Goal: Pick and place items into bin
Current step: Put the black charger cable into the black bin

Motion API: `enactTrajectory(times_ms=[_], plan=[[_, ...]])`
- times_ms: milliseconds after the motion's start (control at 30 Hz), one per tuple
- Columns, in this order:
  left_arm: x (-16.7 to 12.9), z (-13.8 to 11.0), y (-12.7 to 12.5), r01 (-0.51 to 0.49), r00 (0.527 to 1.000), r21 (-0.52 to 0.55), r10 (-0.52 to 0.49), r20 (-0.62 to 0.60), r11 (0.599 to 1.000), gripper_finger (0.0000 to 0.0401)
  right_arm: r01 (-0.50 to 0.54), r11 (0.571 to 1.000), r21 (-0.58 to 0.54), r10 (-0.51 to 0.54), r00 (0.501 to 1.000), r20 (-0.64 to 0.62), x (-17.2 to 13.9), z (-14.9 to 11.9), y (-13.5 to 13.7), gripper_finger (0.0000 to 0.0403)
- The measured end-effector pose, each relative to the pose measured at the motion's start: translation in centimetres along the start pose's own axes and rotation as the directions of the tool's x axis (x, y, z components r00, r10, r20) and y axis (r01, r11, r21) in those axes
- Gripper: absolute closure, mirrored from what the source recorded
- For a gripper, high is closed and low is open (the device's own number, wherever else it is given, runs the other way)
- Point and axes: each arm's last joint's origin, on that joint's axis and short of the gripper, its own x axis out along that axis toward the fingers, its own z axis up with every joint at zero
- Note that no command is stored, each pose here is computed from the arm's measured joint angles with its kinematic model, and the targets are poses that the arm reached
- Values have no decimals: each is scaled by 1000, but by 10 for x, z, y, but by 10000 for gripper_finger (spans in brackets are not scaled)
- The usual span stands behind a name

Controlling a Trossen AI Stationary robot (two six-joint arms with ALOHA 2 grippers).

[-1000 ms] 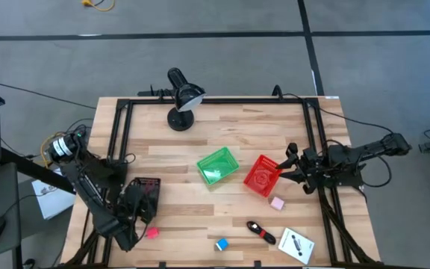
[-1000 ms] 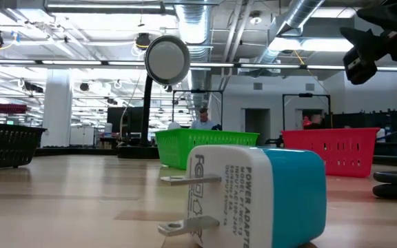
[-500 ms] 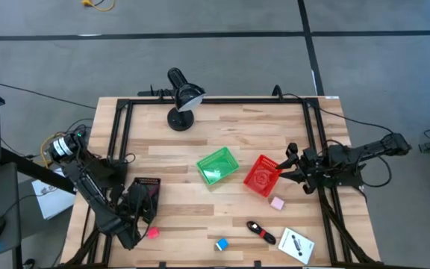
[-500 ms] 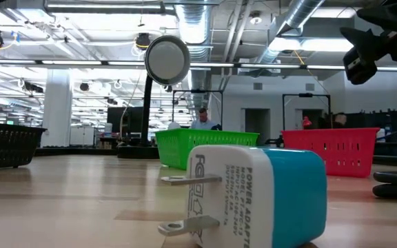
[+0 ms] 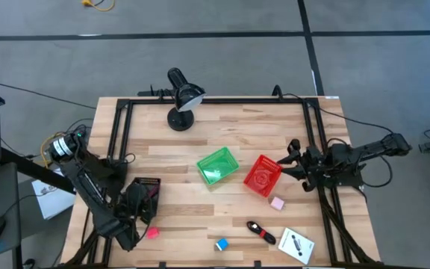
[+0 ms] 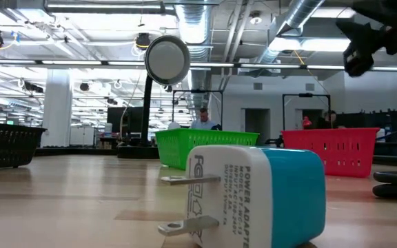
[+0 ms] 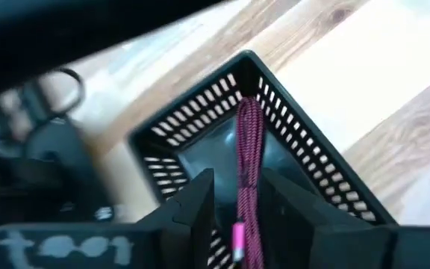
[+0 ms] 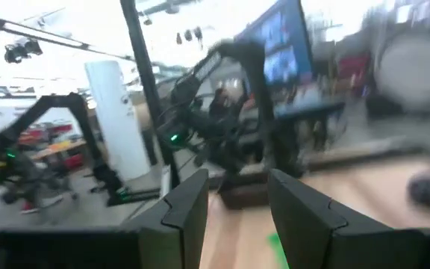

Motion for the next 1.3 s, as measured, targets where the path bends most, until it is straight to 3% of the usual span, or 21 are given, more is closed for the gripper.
enactTrajectory(times_ms=[100, 167, 367, 500, 600, 700, 767, 867, 933, 1000, 1067, 1167, 1300], plan=[[-19, 11, 2, -20, 1000, 28, 20, 15, 999, 305, -3, 999, -39, 6, 995, 95, 1, 18, 2, 269], [-28, 16, -1, 45, 998, 28, -46, 44, 999, 305, -10, 999, -38, 15, 991, 136, 2, 37, 6, 269], [-34, 27, -2, 112, 974, 83, -125, 188, 990, 305, -32, 987, -159, 38, 999, 33, 23, 89, 20, 269], [-32, 31, -3, 91, 977, 120, -112, 182, 989, 305, -98, 981, -169, 75, 988, -138, 62, 109, 39, 269], [-32, 32, -4, 84, 979, 125, -105, 174, 989, 305, -119, 990, -81, 80, 922, -378, 100, 103, 57, 269], [-31, 32, -4, 83, 980, 120, -103, 171, 989, 305, -60, 998, 9, 50, 735, -677, 126, 89, 74, 269], [-31, 32, -4, 81, 980, 128, -103, 172, 988, 305, 36, 999, 21, -2, 549, -836, 137, 81, 83, 270], [-31, 32, -4, 80, 980, 134, -103, 172, 988, 305, 260, 965, 6, -53, 215, -975, 142, 66, 95, 276], [-31, 32, -4, 80, 980, 136, -103, 172, 988, 305, 368, 930, 6, -16, 57, -998, 147, 54, 104, 280], [-32, 32, -4, 81, 980, 137, -104, 172, 987, 305, 398, 917, 5, 19, -32, -999, 153, 37, 114, 281], [-32, 32, -4, 80, 980, 140, -104, 172, 987, 305, 435, 900, 18, 51, -64, -997, 163, 15, 121, 279], [-32, 32, -4, 75, 980, 166, -104, 172, 983, 305, 492, 871, -13, 79, -165, -983, 173, -19, 123, 270], [-32, 32, -4, 70, 980, 193, -104, 172, 979, 305, 455, 891, 2, 166, -320, -933, 179, -59, 120, 257]])
